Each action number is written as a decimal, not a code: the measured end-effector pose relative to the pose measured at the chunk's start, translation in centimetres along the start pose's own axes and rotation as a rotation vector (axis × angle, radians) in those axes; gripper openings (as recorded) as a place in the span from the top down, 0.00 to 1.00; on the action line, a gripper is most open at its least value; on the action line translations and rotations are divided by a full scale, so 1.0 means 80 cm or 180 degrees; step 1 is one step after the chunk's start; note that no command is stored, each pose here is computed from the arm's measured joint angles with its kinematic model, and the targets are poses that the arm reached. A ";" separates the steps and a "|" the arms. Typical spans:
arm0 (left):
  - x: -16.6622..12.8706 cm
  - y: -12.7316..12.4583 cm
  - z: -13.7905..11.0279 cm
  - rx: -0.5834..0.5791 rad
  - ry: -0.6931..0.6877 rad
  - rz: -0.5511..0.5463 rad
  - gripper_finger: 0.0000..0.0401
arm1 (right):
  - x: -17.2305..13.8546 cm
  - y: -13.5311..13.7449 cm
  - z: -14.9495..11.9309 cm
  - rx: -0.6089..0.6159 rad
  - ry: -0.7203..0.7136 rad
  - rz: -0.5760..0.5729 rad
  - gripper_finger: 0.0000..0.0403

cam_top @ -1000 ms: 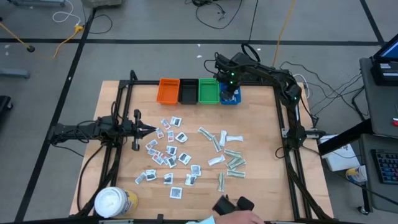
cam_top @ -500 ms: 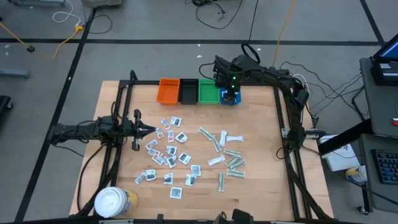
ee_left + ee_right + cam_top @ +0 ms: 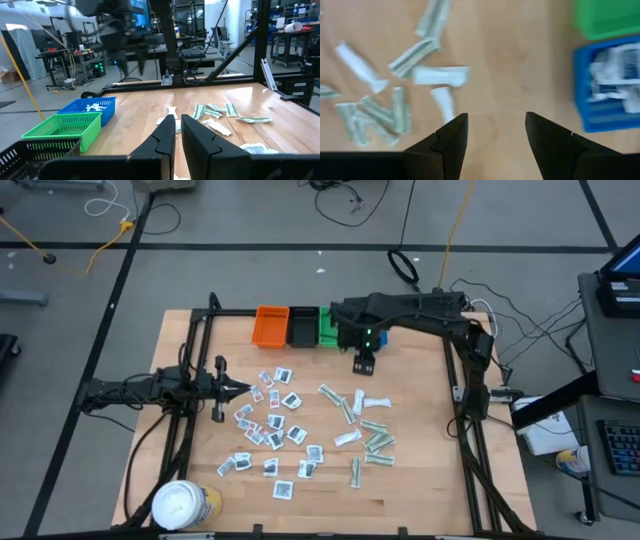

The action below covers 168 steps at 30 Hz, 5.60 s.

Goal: Pick & Place First Aid Supplies
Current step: Put the green bandage into the green bin

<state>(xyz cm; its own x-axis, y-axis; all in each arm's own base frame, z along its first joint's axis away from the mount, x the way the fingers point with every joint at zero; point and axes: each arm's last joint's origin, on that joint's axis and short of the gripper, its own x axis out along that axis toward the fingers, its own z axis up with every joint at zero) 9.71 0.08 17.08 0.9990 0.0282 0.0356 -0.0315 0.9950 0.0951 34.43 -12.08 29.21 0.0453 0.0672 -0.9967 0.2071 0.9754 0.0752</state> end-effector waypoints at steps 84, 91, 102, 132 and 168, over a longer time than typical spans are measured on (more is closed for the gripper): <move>0.000 0.000 0.000 0.0001 0.0001 0.0000 0.91 | 0.104 0.078 -0.110 -0.0829 0.0093 -0.0139 0.99; 0.000 0.000 0.000 0.0001 0.0001 0.0001 0.91 | 0.048 0.084 -0.100 -0.1169 0.0065 -0.0049 1.00; 0.000 0.000 0.000 0.0001 0.0002 0.0000 0.91 | 0.030 0.016 -0.096 -0.0413 -0.0066 -0.0127 1.00; 0.000 0.000 0.000 0.0001 0.0001 0.0001 0.91 | 0.028 -0.135 -0.045 0.1722 -0.0114 -0.0274 1.00; 0.000 0.000 0.000 0.0001 0.0001 0.0000 0.91 | 0.102 -0.186 0.100 0.1927 -0.0694 0.0014 1.00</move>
<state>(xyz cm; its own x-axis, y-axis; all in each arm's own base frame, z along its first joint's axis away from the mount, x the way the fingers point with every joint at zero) 9.71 0.08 17.08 0.9990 0.0283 0.0354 -0.0316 0.9949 0.0955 39.53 -27.71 20.20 0.2318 -0.0353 -0.9721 0.7186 0.6798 0.1466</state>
